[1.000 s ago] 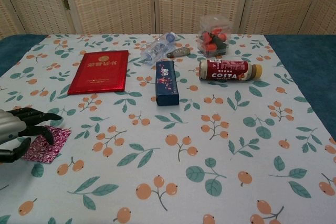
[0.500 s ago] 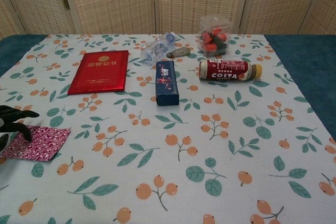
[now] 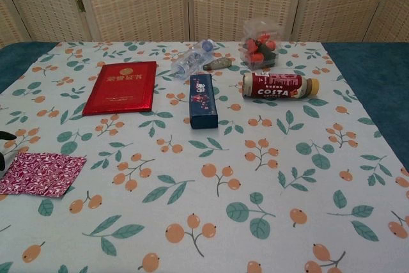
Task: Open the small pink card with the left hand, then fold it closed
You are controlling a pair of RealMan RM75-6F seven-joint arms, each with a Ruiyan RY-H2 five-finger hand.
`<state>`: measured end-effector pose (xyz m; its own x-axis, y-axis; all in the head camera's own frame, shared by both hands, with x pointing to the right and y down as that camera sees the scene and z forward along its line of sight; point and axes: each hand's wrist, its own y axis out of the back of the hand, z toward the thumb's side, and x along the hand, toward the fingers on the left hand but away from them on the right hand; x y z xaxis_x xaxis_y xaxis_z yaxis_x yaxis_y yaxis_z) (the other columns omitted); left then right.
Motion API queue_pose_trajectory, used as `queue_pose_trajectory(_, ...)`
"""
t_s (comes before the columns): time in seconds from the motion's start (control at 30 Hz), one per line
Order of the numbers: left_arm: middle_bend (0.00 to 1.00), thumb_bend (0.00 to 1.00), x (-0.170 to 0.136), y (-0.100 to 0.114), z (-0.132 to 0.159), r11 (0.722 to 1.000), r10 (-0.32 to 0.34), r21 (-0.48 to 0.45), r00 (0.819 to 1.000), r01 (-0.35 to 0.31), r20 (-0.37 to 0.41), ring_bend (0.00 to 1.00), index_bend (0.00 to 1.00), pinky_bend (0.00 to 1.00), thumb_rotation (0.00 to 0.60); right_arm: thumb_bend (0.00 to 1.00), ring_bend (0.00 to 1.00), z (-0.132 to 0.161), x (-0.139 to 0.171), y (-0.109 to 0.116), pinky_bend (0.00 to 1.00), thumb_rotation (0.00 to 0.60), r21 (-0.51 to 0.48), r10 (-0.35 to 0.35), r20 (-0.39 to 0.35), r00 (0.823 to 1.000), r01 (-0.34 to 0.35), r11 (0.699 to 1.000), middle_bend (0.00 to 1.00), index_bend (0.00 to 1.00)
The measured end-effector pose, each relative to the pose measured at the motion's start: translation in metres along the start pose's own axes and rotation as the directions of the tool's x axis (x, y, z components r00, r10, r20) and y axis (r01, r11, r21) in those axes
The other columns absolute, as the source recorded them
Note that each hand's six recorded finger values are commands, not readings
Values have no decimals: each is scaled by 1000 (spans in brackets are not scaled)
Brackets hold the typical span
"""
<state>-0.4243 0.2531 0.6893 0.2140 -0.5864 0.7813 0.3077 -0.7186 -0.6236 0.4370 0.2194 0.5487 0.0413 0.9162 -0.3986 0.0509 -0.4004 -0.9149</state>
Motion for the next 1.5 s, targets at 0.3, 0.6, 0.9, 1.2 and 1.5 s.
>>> queue_pose_trajectory(0.3,6,817,0,11,34,998,51,-40,995,-48,90,0,312,0,47,323,0,0,-1,-3,0,600,-2,9,-3,1000,-9,1000,0,0)
queue_pose_trajectory(0.6,0,817,10,14,63,998,58,-34,987,-53,153,0,304,0,49,323,0,-4,1,-3,0,600,-7,9,8,1000,-9,1000,0,0)
queue_pose_trajectory(0.9,0,817,14,8,66,999,32,-26,989,-29,143,0,303,0,48,323,0,-5,2,-3,0,600,-9,8,9,1000,-7,1000,0,0)
queue_pose_trajectory(1.2,0,817,9,0,50,999,13,-41,996,-9,90,0,303,0,47,323,0,-5,1,-4,0,600,-12,11,8,1000,-11,1000,0,0)
queue_pose_trajectory(1.5,0,817,4,-1,37,999,12,-46,998,-10,58,0,303,0,46,323,0,-5,1,-3,0,600,-11,8,8,1000,-8,1000,0,0)
